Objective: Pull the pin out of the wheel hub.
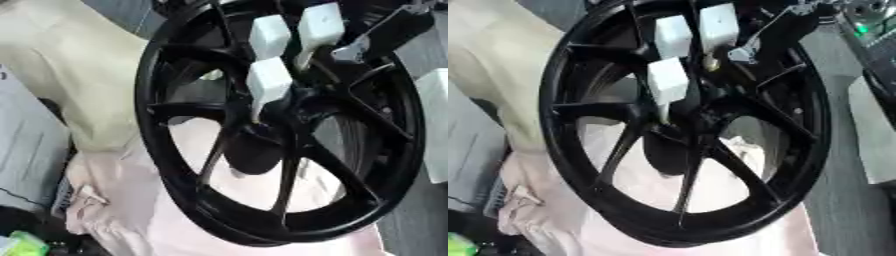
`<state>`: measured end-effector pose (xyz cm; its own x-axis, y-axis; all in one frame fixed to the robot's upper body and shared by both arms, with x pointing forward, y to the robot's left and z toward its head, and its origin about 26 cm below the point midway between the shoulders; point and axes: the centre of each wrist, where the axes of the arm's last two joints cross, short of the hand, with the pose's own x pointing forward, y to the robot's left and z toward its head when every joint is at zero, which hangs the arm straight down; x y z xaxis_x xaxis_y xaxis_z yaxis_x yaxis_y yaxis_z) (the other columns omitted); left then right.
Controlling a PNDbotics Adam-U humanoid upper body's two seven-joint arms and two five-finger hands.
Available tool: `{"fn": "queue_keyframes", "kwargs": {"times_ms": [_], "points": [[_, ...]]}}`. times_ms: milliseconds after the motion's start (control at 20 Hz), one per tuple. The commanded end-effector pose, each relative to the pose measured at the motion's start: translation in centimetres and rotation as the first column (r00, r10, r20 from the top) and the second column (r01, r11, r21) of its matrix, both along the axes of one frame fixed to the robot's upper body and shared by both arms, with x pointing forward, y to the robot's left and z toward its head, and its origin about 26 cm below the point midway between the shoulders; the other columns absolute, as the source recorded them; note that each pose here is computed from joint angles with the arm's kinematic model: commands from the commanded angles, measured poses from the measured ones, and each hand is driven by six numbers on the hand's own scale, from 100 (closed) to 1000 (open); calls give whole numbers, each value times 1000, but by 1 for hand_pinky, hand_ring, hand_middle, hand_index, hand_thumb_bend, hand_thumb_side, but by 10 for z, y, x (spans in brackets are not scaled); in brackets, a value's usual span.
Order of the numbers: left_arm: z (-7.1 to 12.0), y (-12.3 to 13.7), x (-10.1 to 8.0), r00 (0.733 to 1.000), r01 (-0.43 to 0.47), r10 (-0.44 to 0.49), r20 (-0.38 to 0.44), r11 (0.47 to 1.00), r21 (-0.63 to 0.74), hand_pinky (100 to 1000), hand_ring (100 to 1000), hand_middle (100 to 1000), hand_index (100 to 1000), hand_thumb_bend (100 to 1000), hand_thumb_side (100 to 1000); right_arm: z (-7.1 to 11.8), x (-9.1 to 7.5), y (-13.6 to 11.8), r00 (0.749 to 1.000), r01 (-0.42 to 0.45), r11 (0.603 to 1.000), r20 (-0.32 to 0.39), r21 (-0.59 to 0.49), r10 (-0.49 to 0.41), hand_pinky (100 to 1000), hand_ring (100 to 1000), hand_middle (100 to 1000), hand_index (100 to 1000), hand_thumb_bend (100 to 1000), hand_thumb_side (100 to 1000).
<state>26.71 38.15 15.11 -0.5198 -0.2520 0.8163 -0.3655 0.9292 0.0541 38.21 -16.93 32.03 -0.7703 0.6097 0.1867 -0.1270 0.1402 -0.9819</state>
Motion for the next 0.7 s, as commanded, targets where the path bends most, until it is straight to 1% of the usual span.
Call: {"fn": "queue_keyframes", "kwargs": {"times_ms": [50, 400, 450, 500, 600, 700], "points": [[8, 0, -1, 1000, 9, -9, 19, 1000, 20, 636, 658, 580, 735, 453, 698, 18, -7, -7, 999, 6, 1000, 54, 14, -7, 716, 578, 211, 442, 292, 155], [8, 0, -2, 1000, 10, -10, 19, 1000, 20, 636, 659, 580, 735, 452, 699, 19, -8, -7, 999, 3, 1000, 50, 17, -4, 716, 578, 210, 442, 287, 154], [8, 0, -2, 1000, 10, -10, 19, 1000, 20, 636, 660, 580, 735, 452, 699, 18, -8, -8, 999, 5, 1000, 45, 20, -5, 717, 578, 209, 442, 250, 162], [8, 0, -2, 1000, 10, -10, 19, 1000, 19, 636, 660, 580, 735, 452, 699, 18, -8, -9, 999, 6, 1000, 38, 26, -7, 717, 577, 207, 442, 271, 148], [8, 0, -2, 1000, 10, -11, 18, 1000, 19, 636, 660, 581, 735, 452, 699, 19, -8, -13, 1000, 11, 999, 24, 53, -13, 719, 577, 205, 441, 261, 149], [8, 0, -2, 1000, 11, -11, 19, 1000, 17, 637, 661, 581, 735, 451, 699, 24, -10, -20, 999, 24, 995, 23, 97, -27, 724, 576, 197, 439, 233, 142]]}}
